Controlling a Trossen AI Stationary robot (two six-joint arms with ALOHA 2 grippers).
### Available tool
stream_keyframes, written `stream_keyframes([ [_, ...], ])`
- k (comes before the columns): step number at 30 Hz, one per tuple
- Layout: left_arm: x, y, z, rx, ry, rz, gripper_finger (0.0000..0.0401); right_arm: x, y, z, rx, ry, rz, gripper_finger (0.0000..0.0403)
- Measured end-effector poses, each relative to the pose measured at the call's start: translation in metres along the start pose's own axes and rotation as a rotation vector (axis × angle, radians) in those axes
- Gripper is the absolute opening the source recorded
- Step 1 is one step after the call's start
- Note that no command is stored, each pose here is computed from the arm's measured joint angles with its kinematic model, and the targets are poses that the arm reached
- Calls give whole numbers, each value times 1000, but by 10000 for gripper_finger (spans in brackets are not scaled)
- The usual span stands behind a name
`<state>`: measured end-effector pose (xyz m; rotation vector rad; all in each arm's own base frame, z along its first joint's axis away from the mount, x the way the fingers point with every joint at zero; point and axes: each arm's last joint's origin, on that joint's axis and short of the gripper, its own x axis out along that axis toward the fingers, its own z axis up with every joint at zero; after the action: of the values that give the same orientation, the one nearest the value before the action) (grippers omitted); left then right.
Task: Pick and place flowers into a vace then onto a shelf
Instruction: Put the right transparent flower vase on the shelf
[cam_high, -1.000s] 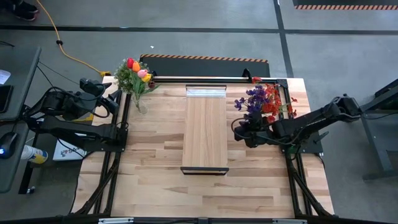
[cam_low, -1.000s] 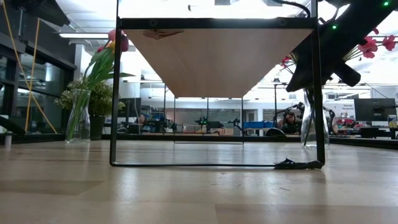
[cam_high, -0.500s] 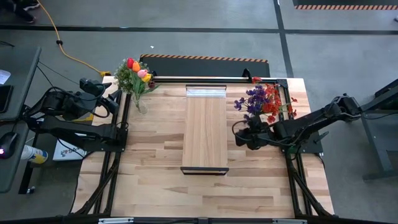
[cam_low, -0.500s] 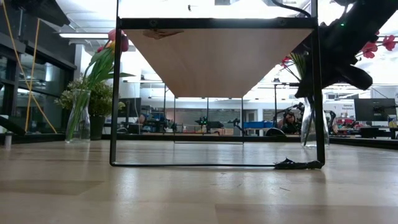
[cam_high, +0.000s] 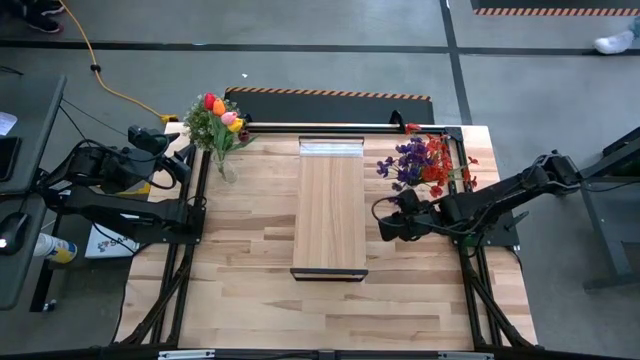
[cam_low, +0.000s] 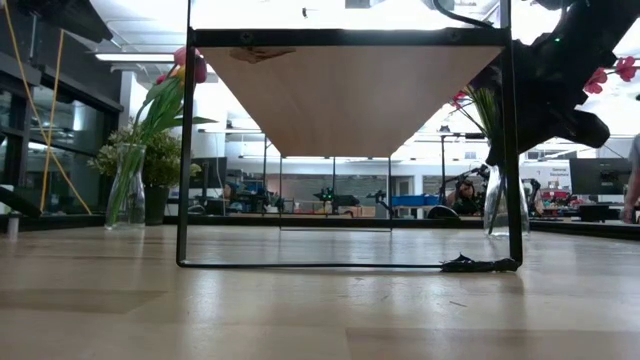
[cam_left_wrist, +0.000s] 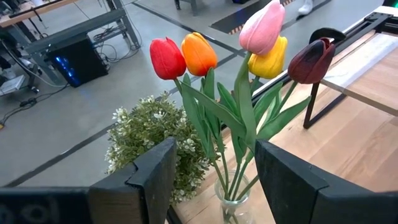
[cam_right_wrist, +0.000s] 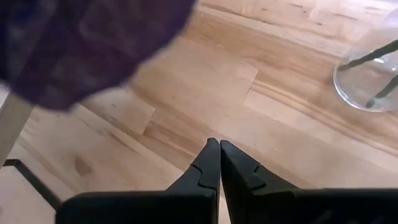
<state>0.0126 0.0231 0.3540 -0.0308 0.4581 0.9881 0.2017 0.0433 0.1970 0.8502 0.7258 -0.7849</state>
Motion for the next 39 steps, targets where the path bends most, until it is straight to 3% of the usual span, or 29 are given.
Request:
stream_keyframes([
  [4,0,0,0,-4,-5,5,248,0,0,-1,4,21,4,33],
  [13,0,0,1,-8,-8,5,248,-4,-4,-12,7,133,-22,182],
  [18,0,0,1,-8,-9,8,248,-11,-5,-28,37,224,-32,231],
  [28,0,0,1,-7,-15,22,248,-24,-7,-52,40,314,-36,247],
  [39,0,0,1,-7,-15,22,248,-27,-13,-55,7,291,-88,247],
])
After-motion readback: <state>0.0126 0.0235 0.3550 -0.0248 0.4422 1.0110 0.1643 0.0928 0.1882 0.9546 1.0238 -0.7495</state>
